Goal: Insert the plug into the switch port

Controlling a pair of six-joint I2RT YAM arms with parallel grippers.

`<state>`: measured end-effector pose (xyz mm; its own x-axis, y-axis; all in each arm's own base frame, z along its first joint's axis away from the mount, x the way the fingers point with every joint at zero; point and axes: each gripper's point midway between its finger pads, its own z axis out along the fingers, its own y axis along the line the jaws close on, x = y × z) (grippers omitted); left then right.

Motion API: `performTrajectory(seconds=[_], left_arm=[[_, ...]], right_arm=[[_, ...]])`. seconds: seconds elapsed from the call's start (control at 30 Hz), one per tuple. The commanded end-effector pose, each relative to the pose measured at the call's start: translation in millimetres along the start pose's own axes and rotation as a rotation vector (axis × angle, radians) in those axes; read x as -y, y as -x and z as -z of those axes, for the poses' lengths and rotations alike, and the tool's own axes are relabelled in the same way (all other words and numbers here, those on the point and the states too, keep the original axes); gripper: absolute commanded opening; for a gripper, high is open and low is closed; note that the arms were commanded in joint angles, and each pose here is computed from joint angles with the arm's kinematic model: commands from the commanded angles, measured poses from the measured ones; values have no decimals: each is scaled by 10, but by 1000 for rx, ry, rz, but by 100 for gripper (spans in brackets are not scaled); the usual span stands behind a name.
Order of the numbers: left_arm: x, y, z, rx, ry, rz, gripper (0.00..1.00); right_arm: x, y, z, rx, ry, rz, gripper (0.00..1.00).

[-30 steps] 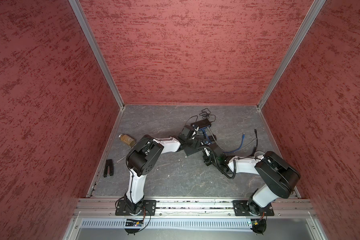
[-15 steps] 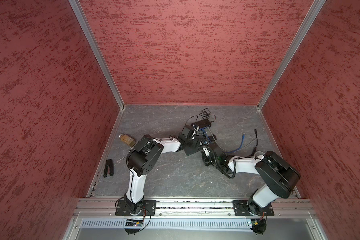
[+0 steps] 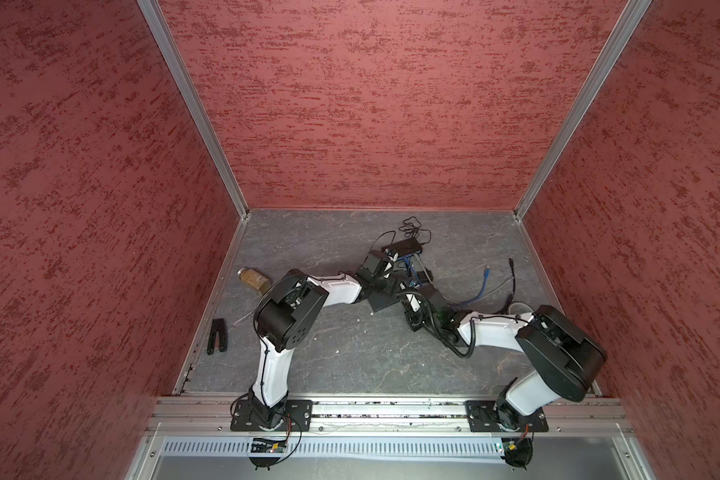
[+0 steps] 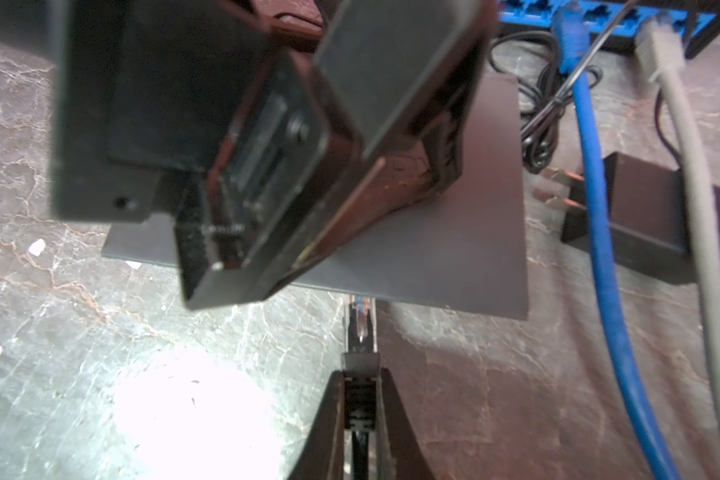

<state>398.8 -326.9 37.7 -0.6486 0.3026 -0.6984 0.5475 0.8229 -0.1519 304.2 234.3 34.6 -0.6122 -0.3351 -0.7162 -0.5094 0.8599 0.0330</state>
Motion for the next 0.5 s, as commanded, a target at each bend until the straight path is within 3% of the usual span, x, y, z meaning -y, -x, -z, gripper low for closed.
performTrajectory(seconds=[0.0, 0.47], left_arm=[[-18, -462, -125, -143, 0, 11, 97], [3, -476, -136, -147, -12, 12, 97]], right_arm=[[1, 329, 66, 92, -5, -6, 7], [80, 462, 31, 165, -51, -50, 7]])
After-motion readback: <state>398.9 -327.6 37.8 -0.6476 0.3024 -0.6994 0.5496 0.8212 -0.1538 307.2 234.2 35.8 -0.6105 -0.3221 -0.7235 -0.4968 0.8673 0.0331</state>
